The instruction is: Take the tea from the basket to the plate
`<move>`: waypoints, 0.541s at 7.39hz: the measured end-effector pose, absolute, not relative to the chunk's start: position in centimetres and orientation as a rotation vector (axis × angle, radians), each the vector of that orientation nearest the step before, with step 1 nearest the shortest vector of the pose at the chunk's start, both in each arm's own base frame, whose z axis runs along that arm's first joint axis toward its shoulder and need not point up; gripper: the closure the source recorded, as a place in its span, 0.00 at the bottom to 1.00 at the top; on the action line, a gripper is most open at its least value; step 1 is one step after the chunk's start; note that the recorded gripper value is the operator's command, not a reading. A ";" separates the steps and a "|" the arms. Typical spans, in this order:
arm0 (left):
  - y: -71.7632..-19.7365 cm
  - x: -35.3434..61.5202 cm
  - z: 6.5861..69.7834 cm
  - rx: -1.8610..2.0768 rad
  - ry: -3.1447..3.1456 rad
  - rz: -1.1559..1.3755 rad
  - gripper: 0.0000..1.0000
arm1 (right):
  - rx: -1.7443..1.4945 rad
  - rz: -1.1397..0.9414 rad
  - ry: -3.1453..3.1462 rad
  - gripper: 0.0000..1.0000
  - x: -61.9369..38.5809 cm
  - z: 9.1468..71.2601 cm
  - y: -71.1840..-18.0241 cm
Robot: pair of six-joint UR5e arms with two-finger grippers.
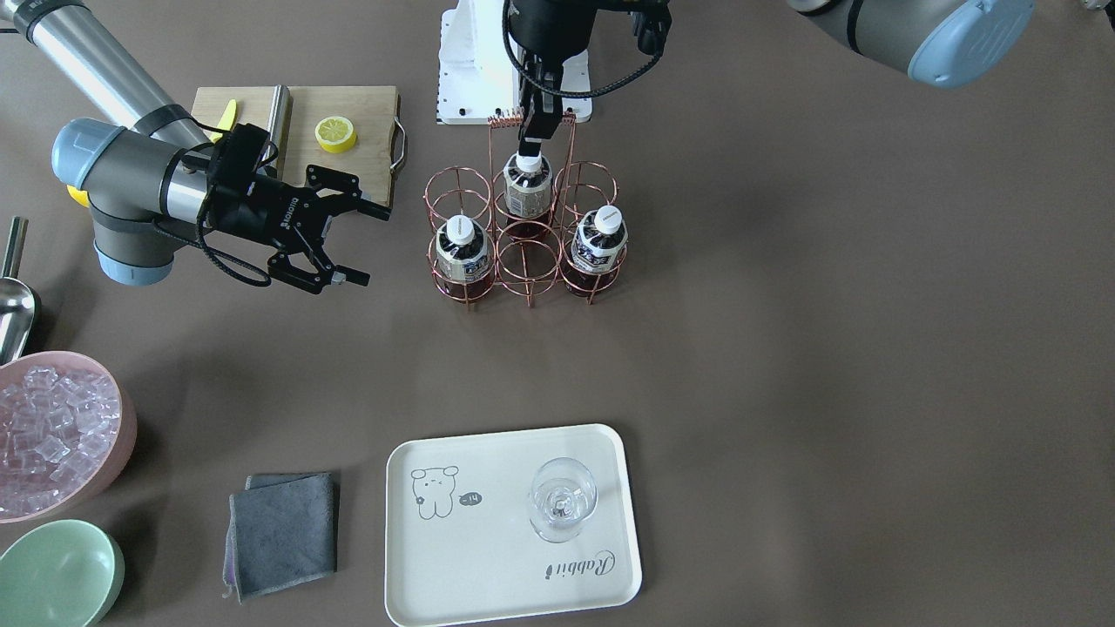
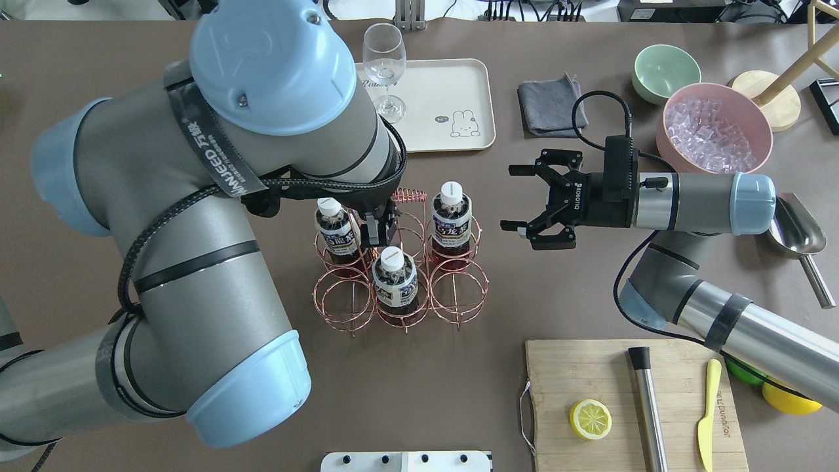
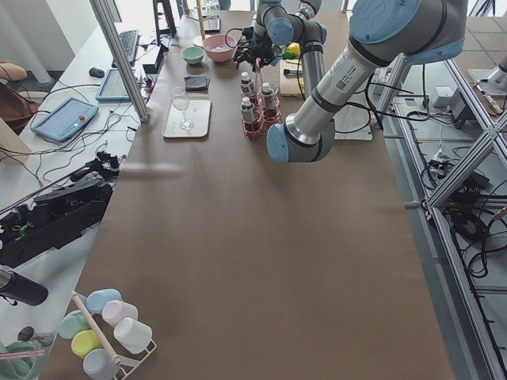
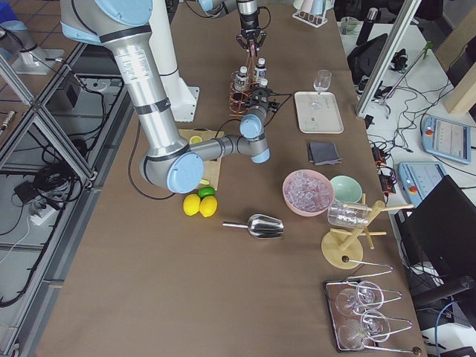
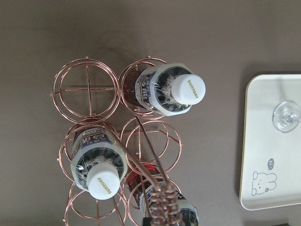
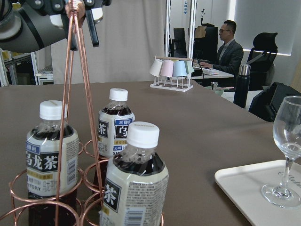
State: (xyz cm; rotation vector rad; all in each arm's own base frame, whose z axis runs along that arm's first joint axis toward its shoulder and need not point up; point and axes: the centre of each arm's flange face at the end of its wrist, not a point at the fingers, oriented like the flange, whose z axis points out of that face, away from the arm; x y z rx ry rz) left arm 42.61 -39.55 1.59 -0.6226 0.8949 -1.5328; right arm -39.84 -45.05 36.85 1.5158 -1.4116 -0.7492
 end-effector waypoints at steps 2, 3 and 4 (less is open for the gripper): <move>-39.5 42.6 1.6 -0.623 0.896 -1.532 1.00 | 1.474 -0.709 -1.462 0.01 -40.8 33.8 -45.8; -39.5 42.5 1.6 -0.623 0.896 -1.533 1.00 | 1.454 -0.692 -1.485 0.01 -41.0 32.7 -45.9; -39.5 42.5 1.6 -0.624 0.895 -1.534 1.00 | 1.424 -0.667 -1.519 0.02 -41.1 31.9 -45.8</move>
